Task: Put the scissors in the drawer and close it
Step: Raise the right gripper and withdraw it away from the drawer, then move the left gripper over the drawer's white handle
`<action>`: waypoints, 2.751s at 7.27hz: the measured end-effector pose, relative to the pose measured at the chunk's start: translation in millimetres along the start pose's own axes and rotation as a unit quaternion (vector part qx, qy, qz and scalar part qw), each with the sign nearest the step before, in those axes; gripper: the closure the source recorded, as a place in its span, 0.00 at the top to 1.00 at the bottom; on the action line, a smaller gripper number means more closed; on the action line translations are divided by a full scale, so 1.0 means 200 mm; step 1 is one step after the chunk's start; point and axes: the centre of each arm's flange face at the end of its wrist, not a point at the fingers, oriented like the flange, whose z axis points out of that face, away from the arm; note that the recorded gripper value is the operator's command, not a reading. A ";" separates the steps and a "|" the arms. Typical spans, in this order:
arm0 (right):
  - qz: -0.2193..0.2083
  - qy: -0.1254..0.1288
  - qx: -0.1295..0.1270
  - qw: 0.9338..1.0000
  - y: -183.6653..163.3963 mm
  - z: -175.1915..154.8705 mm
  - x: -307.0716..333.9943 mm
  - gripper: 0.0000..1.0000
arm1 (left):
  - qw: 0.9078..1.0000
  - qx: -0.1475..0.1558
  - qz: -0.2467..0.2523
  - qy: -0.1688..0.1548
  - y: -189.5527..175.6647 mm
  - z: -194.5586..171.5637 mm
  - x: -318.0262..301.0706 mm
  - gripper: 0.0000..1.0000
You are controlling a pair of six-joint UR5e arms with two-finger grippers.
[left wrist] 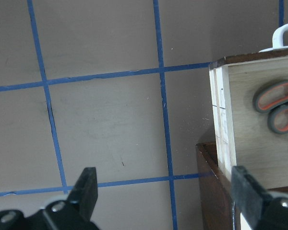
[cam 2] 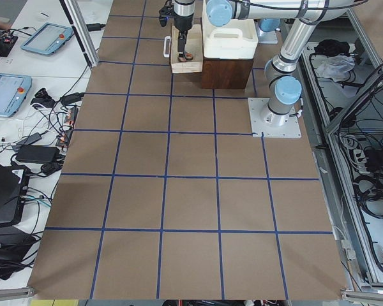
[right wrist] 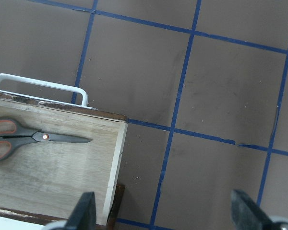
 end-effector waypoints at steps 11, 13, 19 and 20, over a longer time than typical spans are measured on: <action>0.082 0.016 -0.062 0.995 0.05 0.11 0.04 1.00 | 0.997 0.037 -0.061 0.000 -0.45 0.10 0.09 1.00; 0.119 0.018 -0.055 0.991 0.04 0.15 0.03 1.00 | 0.996 0.053 -0.070 0.006 -0.58 0.25 0.27 1.00; 0.125 0.019 -0.051 0.991 0.04 0.17 0.04 1.00 | 0.993 0.041 -0.108 0.009 -0.78 0.86 0.75 1.00; 0.125 0.019 -0.049 0.991 0.04 0.17 0.04 1.00 | 0.992 0.035 -0.118 0.009 -0.78 0.94 0.80 1.00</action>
